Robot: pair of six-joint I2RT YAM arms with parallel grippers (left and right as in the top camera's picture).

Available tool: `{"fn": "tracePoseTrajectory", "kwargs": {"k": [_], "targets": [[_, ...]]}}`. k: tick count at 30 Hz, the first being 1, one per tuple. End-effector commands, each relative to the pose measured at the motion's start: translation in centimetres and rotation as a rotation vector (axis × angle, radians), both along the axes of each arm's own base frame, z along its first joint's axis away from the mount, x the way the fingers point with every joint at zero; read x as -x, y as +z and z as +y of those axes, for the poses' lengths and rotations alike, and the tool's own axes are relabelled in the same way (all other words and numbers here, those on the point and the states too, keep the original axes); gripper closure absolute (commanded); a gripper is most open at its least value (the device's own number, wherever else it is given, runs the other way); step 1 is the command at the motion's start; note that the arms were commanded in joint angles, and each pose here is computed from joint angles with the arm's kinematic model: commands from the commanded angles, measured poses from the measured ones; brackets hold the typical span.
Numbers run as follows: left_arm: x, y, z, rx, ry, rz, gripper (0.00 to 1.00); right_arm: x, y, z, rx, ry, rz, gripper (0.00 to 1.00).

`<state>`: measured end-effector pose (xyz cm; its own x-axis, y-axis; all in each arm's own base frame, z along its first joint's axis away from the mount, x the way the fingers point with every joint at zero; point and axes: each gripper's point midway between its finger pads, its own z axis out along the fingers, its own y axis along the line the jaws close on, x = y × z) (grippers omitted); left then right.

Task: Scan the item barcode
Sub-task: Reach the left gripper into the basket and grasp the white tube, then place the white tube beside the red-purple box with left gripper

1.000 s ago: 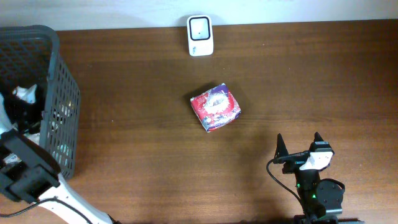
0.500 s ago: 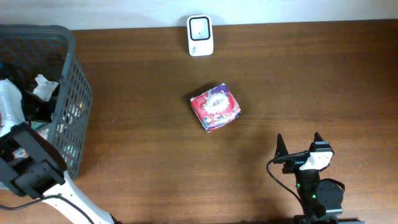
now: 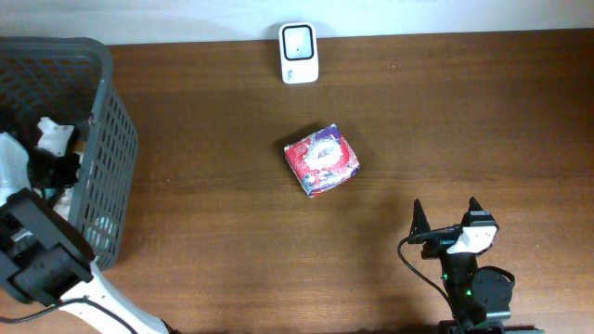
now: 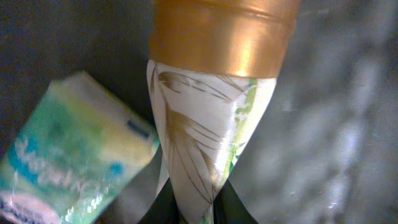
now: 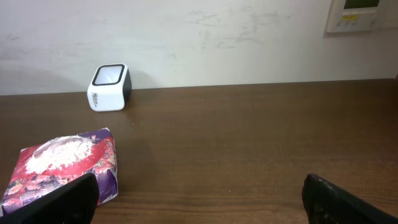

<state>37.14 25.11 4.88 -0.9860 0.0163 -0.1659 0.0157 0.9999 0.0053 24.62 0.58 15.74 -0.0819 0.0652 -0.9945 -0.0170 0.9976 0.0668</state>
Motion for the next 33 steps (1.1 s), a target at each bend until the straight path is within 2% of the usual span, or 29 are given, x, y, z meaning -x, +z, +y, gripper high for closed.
{"fn": "tracePoseTrajectory", "kwargs": {"k": [1,2,3,5,7,8,9,10,11,12,14,16,18,20,22,24,27,29,31,33], "targets": [[2.2,-0.7,2.6,-0.029,0.245,0.06,1.0,0.0,-0.3,0.0,0.008,-0.002,0.004,0.01],[0.8,3.2,3.6,-0.048,0.417,-0.044,1.0,0.0,-0.3,0.0,0.008,-0.002,0.004,0.01],[-0.4,6.5,3.6,-0.032,0.461,-0.137,1.0,0.0,-0.3,0.0,0.008,-0.002,0.004,0.01],[-2.3,14.9,2.1,0.029,0.448,-0.361,1.0,0.0,-0.3,0.0,0.008,-0.002,0.004,0.01],[-1.8,24.3,0.8,0.042,0.556,-0.585,1.0,0.0,-0.3,0.0,0.008,-0.002,0.004,0.01],[-1.6,27.9,-0.6,0.061,0.511,-0.685,1.0,0.0,-0.3,0.0,0.008,-0.002,0.004,0.01],[-1.1,33.0,-3.5,0.116,0.413,-0.832,1.0,0.0,-0.3,0.0,0.008,-0.002,0.004,0.01],[-0.5,36.0,-5.6,0.177,0.381,-0.917,1.0,0.0,-0.3,0.0,0.008,-0.002,0.004,0.01],[0.5,39.3,-7.9,0.297,0.423,-0.997,1.0,0.0,-0.3,0.0,0.008,-0.002,0.004,0.01],[1.4,41.4,-9.5,0.403,0.472,-1.039,1.0,0.0,-0.3,0.0,0.008,-0.002,0.004,0.01],[2.8,43.9,-11.6,0.521,0.516,-1.077,1.0,0.0,-0.3,0.0,0.008,-0.002,0.004,0.01],[3.9,46.9,-18.3,0.596,0.328,-1.114,1.0,0.0,-0.3,0.0,0.008,-0.002,0.004,0.01],[3.5,46.9,-23.7,0.673,0.198,-1.061,1.0,0.0,-0.3,0.0,0.008,-0.002,0.004,0.01],[2.0,43.9,-27.5,0.66,0.194,-0.939,1.0,0.0,-0.3,0.0,0.008,-0.002,0.004,0.01],[0.6,38.8,-31.0,0.569,0.208,-0.767,1.0,0.0,-0.3,0.0,0.008,-0.002,0.004,0.01],[-1.0,31.3,-33.7,0.372,0.222,-0.551,1.0,0.0,-0.3,0.0,0.008,-0.002,0.004,0.01],[-3.6,21.7,-39.1,0.276,0.139,-0.296,1.0,0.0,-0.3,0.0,0.008,-0.002,0.004,0.01],[-4.7,16.0,-40.6,0.171,0.119,-0.184,1.0,0.0,-0.3,0.0,0.008,-0.002,0.004,0.01],[-5.0,9.7,-41.5,0.074,0.104,-0.056,1.0,0.0,-0.3,0.0,0.008,-0.002,0.004,0.01],[-4.2,6.1,-42.0,0.04,0.1,0.049,1.0,0.0,-0.3,0.0,0.008,-0.002,0.004,0.01]]}}
